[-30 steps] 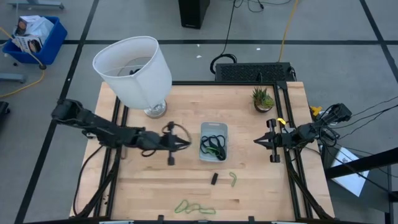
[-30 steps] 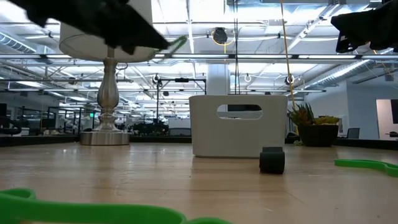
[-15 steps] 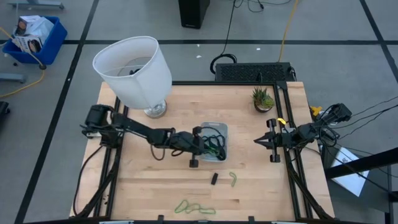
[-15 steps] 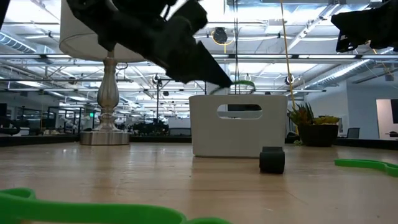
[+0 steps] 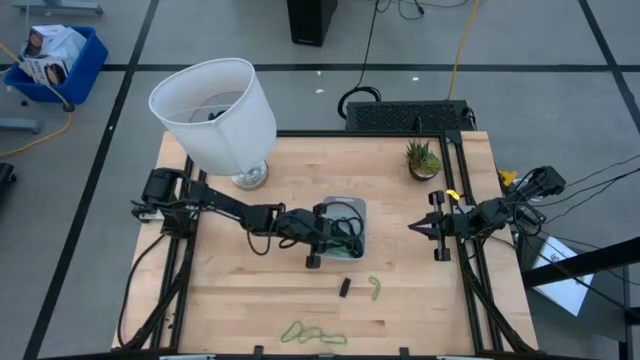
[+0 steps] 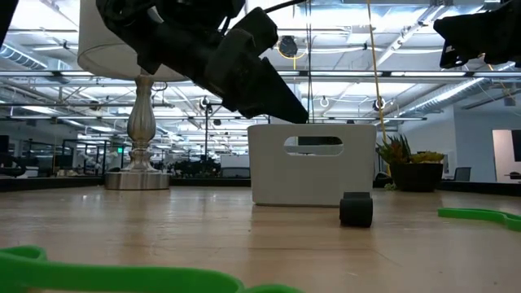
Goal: Pick and place rubber bands into bin
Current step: Put the green rubber band into the gray container
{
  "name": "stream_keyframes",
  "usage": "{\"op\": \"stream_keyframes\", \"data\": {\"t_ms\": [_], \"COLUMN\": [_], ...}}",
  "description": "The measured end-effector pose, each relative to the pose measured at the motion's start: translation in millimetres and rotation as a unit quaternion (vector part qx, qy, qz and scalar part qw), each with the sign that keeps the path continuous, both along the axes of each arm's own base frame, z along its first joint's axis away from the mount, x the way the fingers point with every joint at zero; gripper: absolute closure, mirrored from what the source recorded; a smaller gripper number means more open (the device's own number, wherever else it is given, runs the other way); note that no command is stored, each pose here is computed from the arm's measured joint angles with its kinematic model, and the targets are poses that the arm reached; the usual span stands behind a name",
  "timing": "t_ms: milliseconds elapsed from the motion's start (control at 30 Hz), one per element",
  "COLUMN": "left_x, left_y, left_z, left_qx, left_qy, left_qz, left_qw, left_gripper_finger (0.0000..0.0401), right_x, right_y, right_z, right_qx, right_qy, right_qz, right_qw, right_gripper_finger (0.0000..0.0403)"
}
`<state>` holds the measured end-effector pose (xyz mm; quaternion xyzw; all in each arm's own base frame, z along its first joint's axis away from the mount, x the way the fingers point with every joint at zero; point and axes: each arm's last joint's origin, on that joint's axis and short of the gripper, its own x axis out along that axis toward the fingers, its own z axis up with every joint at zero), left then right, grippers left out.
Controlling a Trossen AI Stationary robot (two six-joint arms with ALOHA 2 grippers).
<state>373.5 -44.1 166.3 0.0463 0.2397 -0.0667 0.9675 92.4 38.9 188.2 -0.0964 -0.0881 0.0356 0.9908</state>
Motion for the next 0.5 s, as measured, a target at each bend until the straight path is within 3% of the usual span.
{"op": "stream_keyframes", "data": {"t_ms": [133, 233, 400, 500], "left_x": [-3.2, -11.6, -40.2, -61.7], "left_y": [-1.9, -11.3, -23.2, -18.9], "left_z": [6.1, 27.2, 62.8, 83.1], "left_qx": [0.009, 0.039, 0.109, 0.106], "left_qy": [0.001, -0.020, -0.021, -0.028], "left_qz": [-0.006, -0.034, -0.020, 0.013], "left_qw": [1.000, 0.998, 0.994, 0.994], "left_gripper_finger": [0.0242, 0.0242, 0.0287, 0.0335], "right_x": [0.0, 0.1, 0.8, 1.0], "right_y": [0.0, 0.1, 0.4, 0.6], "right_z": [-0.1, -0.9, -3.2, -3.4], "right_qx": [0.000, -0.002, -0.008, -0.007], "right_qy": [0.000, 0.004, 0.015, 0.017], "right_qz": [0.000, 0.000, -0.001, 0.001], "right_qw": [1.000, 1.000, 1.000, 1.000], "right_gripper_finger": [0.0403, 0.0403, 0.0403, 0.0403]}}
